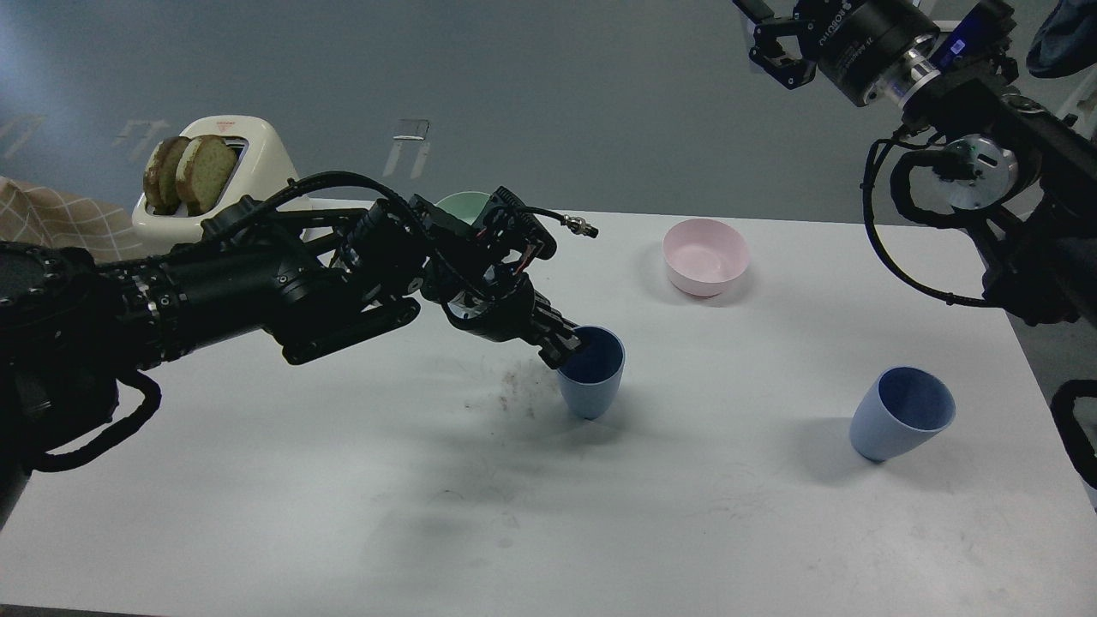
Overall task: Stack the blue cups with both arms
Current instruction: 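Carry the blue cup to the table center and set it upright, then release the cup and raise the left arm away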
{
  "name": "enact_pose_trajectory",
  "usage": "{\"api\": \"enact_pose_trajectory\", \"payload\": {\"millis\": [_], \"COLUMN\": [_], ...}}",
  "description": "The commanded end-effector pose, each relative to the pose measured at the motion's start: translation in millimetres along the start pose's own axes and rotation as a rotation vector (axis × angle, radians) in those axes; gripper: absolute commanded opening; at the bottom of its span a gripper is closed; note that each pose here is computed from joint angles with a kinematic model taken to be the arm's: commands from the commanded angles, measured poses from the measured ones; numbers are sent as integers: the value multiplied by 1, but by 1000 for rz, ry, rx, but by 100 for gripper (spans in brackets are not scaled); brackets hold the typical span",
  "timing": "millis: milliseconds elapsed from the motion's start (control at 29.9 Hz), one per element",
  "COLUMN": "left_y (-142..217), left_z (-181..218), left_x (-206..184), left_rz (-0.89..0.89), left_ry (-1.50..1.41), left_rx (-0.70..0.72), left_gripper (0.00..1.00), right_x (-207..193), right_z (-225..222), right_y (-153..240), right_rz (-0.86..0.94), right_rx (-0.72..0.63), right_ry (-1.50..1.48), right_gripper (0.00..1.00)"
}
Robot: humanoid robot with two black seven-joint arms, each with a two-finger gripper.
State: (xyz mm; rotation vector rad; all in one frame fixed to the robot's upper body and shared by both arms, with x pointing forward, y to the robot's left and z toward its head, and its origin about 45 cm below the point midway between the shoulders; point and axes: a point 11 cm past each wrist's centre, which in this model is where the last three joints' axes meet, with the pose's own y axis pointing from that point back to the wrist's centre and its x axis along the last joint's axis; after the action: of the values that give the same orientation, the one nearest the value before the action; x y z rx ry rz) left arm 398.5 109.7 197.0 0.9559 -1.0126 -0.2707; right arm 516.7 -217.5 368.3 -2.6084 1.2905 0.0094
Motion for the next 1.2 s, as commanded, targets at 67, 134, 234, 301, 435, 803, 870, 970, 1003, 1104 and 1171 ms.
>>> {"api": "enact_pose_trajectory", "payload": {"millis": [67, 134, 234, 301, 435, 803, 870, 970, 1003, 1104, 1171], "left_y": [2, 8, 20, 28, 56, 179, 198, 207, 207, 215, 214], "left_z": [1, 0, -2, -4, -11, -59, -65, -72, -72, -87, -95], "left_x": [3, 14, 30, 37, 57, 102, 105, 100, 99, 93, 85], "left_rz": [12, 38, 73, 91, 153, 628, 711, 791, 807, 975, 1033], "left_ry": [11, 31, 41, 42, 69, 545, 618, 735, 761, 871, 917], "left_rx": [-10, -18, -14, -12, -9, -153, -200, -278, -301, -329, -321], "left_gripper": [83, 93, 95, 95, 96, 97, 97, 98, 98, 98, 98], "right_x": [3, 4, 6, 9, 19, 72, 84, 97, 100, 114, 123], "right_z": [3, 4, 4, 3, 1, -20, -30, -37, -40, -46, -50], "right_y": [3, 5, 6, 8, 17, 106, 127, 153, 159, 185, 204], "right_rz": [7, 11, 14, 19, 40, 112, 130, 157, 165, 209, 234], "right_rx": [-5, -9, -9, -10, -14, -80, -106, -147, -151, -178, -220], "right_ry": [-1, -2, 0, 3, 13, 118, 168, 226, 238, 275, 323], "right_gripper": [100, 100, 100, 100, 100, 100, 100, 100, 100, 100, 100]}}
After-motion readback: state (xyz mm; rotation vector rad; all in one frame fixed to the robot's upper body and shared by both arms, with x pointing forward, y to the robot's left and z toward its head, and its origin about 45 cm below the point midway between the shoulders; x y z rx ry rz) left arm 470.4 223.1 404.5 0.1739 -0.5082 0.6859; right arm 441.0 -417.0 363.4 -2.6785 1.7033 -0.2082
